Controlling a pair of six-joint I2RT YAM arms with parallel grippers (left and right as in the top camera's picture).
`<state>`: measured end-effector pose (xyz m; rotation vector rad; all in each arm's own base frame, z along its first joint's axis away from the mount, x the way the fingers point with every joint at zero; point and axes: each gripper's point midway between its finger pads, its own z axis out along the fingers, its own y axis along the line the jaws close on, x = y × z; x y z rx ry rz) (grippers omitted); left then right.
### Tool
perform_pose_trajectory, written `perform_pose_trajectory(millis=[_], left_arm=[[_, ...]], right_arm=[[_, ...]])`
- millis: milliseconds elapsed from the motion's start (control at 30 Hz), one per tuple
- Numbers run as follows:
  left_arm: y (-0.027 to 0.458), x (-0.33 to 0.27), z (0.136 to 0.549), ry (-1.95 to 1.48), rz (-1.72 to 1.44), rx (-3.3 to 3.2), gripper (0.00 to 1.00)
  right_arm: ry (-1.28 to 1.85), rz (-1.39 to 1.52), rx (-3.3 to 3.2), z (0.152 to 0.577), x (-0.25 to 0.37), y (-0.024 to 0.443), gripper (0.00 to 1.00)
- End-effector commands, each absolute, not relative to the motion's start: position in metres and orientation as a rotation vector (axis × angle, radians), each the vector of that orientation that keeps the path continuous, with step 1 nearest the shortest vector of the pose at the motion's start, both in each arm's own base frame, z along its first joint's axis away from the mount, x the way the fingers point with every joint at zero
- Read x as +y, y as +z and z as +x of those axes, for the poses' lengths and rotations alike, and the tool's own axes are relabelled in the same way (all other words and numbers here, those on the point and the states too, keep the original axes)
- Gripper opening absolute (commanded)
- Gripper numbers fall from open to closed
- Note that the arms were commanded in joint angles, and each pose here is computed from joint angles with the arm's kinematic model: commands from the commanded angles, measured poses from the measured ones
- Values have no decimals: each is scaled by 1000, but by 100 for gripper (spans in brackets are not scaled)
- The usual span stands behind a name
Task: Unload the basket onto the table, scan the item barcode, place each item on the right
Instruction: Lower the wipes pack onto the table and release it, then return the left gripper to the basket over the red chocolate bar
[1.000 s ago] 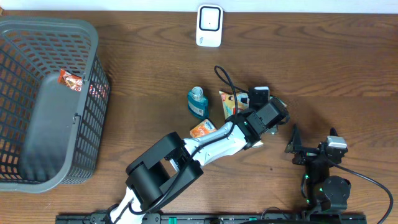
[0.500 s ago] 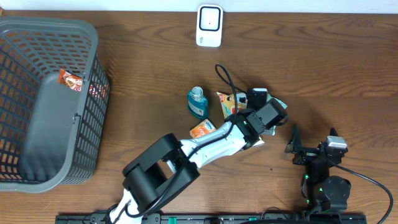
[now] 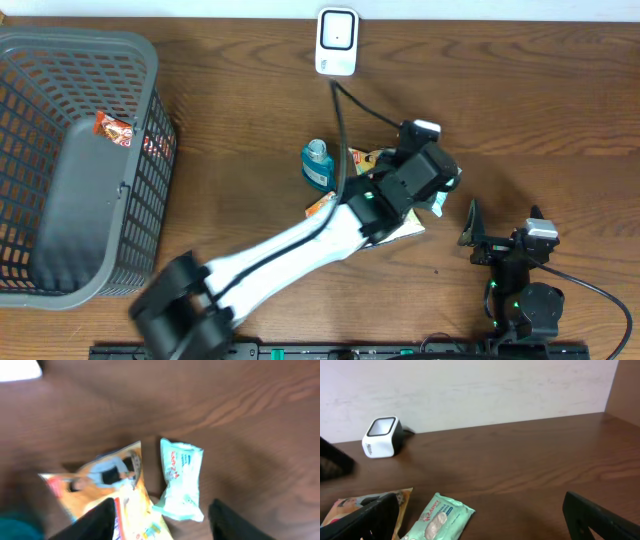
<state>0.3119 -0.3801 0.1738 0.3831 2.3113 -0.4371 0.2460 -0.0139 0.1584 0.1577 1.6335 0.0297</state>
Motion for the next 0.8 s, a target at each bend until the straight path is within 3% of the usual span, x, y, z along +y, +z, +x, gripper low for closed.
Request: perform_pose_trajectory(millis=[0, 167, 367, 533, 767], left_arm=[[239, -347, 317, -385, 425, 2174, 66], [338, -242, 333, -364, 166, 2048, 71], [411, -82, 327, -224, -218, 1878, 72], [413, 19, 307, -51, -531, 1827, 74], [355, 110, 302, 131, -898, 1925, 77]], right_arm=[[27, 139, 1634, 246, -11, 158, 99], [27, 139, 1634, 246, -11, 158, 99], [27, 139, 1634, 246, -11, 158, 99], [27, 139, 1634, 246, -11, 158, 99], [27, 139, 1634, 246, -11, 158, 99]])
